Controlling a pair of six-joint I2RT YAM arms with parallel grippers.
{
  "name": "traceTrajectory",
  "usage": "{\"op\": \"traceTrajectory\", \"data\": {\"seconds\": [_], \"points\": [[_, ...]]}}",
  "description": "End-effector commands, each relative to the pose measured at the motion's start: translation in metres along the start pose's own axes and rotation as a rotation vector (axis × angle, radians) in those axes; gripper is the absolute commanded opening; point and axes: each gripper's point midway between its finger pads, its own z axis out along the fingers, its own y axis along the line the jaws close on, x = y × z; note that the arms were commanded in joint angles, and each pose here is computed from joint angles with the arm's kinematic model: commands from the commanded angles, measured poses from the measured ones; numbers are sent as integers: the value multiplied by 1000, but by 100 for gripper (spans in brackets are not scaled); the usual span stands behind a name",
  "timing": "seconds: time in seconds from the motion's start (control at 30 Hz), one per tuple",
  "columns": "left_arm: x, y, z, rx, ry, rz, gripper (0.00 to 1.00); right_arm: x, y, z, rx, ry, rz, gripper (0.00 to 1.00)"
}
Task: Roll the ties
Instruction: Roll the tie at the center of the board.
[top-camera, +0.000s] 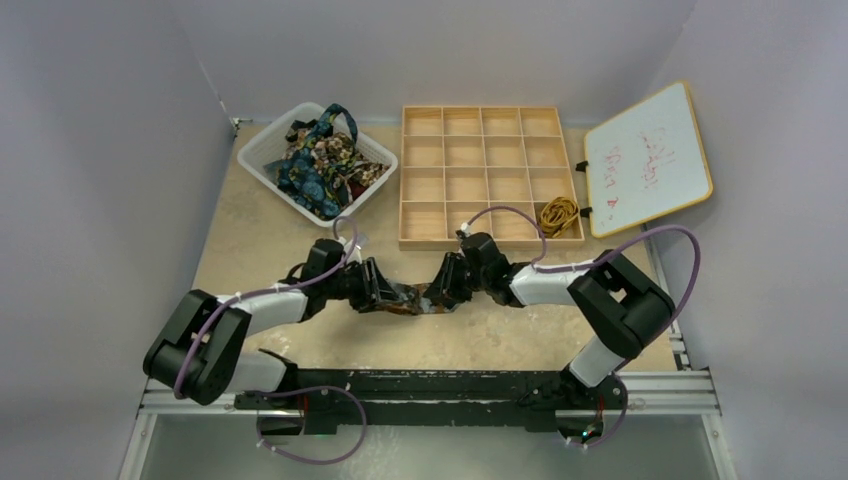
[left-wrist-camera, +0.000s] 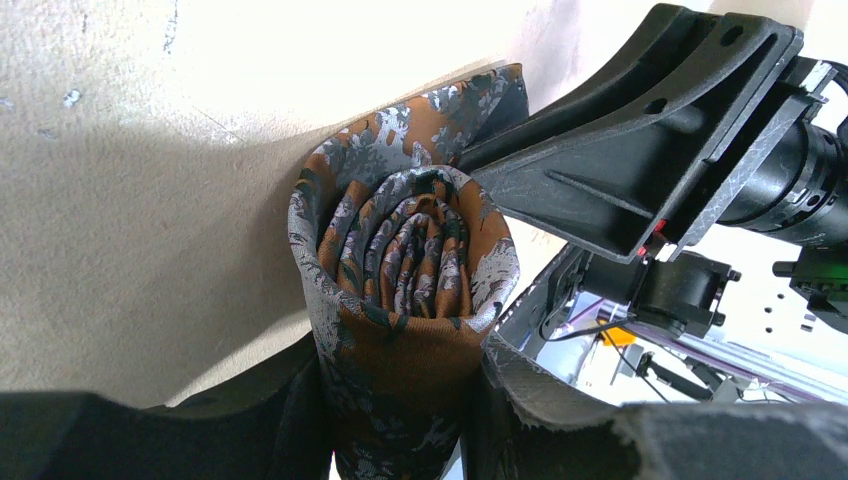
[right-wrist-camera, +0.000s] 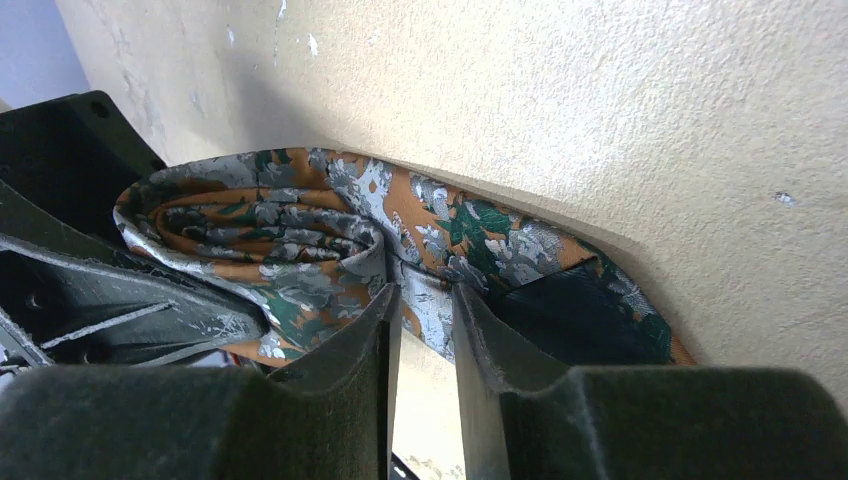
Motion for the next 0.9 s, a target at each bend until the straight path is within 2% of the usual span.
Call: {"op": "traceTrajectory", "data": {"seconds": [0.0,0.5,0.73,0.87], "points": [[-9,-13,-4,47,-69,-3,39,7,-21,2,83,23,1,29],[-16,2,-10,-35,-156,-62,43,33,-30,-5,93,119,58,26],[-16,10,-9,-88,-137,-21,43,33,-33,-6,109,123,52,25],[-18,13,-10,-115,-128,30,41,25,-18,-7,64,111,16,26]]}}
